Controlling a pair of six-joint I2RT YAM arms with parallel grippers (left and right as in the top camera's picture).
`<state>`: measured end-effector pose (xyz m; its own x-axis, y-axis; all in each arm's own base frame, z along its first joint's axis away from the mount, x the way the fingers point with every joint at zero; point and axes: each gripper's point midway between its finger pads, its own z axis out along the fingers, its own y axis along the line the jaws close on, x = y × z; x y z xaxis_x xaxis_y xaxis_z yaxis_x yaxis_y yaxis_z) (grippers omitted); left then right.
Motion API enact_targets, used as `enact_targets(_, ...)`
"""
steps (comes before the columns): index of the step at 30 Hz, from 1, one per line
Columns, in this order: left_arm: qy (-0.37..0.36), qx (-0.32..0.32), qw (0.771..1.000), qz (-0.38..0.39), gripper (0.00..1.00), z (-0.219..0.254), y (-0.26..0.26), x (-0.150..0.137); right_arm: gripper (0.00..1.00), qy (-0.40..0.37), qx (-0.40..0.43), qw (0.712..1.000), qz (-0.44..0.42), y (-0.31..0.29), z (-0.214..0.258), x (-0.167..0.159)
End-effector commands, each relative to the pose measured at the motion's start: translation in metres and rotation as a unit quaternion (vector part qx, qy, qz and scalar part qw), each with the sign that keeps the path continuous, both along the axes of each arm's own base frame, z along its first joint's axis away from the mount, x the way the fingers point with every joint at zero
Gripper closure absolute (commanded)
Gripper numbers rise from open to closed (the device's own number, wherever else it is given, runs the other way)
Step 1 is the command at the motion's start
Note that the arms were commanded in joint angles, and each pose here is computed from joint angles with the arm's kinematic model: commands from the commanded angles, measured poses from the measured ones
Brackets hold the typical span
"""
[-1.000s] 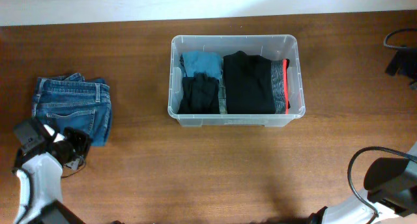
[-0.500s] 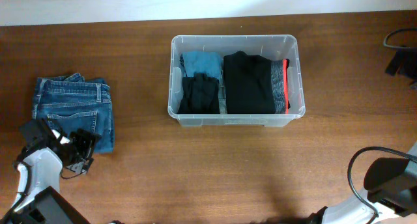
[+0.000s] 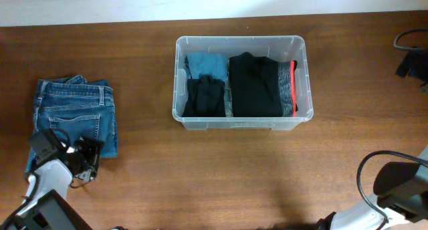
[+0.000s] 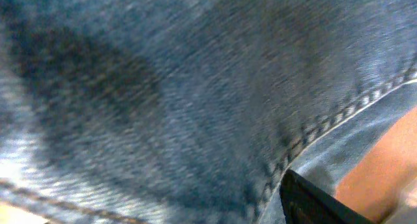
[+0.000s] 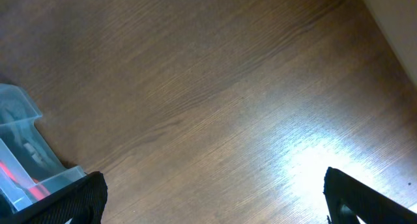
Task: Pack container
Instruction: 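Slide the left gripper under the folded dark jeans' front edge and grasp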
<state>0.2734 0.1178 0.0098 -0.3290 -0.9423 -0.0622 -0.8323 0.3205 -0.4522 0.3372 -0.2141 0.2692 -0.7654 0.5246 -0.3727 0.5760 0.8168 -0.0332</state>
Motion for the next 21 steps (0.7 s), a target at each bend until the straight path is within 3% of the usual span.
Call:
enact_targets(1, -0.011, -0.025, 0.999, 0.031, 0.28, -0.010, -0.007, -0.002, 0.01, 0.002, 0.003, 1.000, -0.003, -0.001, -0.002, -0.001)
enact_targets(8, -0.088, -0.041, 0.995, 0.022, 0.29, 0.005, -0.010, 0.025, 0.02, 0.002, 0.003, 1.000, -0.003, -0.001, -0.002, -0.001)
enact_targets(14, -0.055, -0.052, 0.995, 0.063, 0.30, -0.003, -0.007, 0.015, 0.02, 0.002, 0.003, 1.000, -0.003, -0.001, -0.002, -0.001)
enact_targets(17, -0.036, -0.056, 0.994, 0.090, 0.36, -0.007, -0.005, 0.009, 0.02, 0.002, 0.003, 1.000, -0.003, -0.001, -0.002, -0.001)
enact_targets(19, -0.037, -0.054, 0.994, 0.091, 0.59, -0.007, -0.005, 0.009, 0.01, 0.002, 0.003, 1.000, -0.003, -0.001, -0.002, -0.001)
enact_targets(21, -0.036, -0.051, 0.994, 0.092, 0.87, -0.007, -0.004, 0.009, 0.01, 0.002, 0.003, 1.000, -0.003, -0.001, -0.002, -0.001)
